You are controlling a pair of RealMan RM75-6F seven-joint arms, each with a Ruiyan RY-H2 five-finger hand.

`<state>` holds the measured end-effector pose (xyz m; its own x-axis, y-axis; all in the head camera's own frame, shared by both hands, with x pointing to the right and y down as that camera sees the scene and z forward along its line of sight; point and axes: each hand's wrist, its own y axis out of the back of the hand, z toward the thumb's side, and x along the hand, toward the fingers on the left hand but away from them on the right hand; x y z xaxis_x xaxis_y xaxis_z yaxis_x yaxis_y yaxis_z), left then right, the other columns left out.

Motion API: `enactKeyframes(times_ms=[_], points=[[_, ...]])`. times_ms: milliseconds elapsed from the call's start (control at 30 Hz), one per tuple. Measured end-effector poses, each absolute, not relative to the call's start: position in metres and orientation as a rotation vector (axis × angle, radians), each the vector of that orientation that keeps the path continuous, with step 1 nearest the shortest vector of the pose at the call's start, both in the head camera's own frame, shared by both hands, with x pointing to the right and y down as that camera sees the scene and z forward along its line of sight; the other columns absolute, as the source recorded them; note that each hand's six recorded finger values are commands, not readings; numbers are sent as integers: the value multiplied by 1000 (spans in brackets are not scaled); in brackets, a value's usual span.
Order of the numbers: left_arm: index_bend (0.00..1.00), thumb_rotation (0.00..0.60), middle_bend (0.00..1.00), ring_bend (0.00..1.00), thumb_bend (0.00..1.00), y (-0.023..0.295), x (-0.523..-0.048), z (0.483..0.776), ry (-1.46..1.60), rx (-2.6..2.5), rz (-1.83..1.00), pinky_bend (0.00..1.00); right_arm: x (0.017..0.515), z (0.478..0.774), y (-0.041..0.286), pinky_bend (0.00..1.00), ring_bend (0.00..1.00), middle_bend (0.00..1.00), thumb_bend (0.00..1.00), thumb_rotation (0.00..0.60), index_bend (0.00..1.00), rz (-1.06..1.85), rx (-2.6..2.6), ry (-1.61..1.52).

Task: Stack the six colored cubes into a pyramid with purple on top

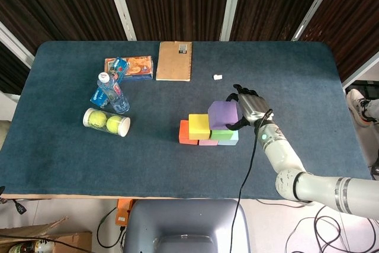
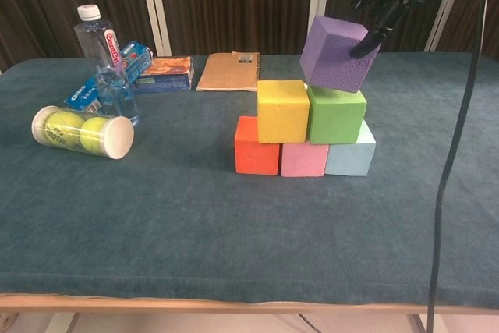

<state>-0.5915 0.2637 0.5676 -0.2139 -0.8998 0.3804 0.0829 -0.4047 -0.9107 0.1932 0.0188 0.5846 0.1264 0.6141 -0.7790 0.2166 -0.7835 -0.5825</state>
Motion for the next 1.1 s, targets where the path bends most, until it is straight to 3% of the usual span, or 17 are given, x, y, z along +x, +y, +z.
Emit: enactKeyframes(times_ms=[1100], points=[[103,569,45,0,171,267,-599,567,1056,-1309,-1705,87,164,583,23,0,0,0,212,600,455,1776,-1989,-762]])
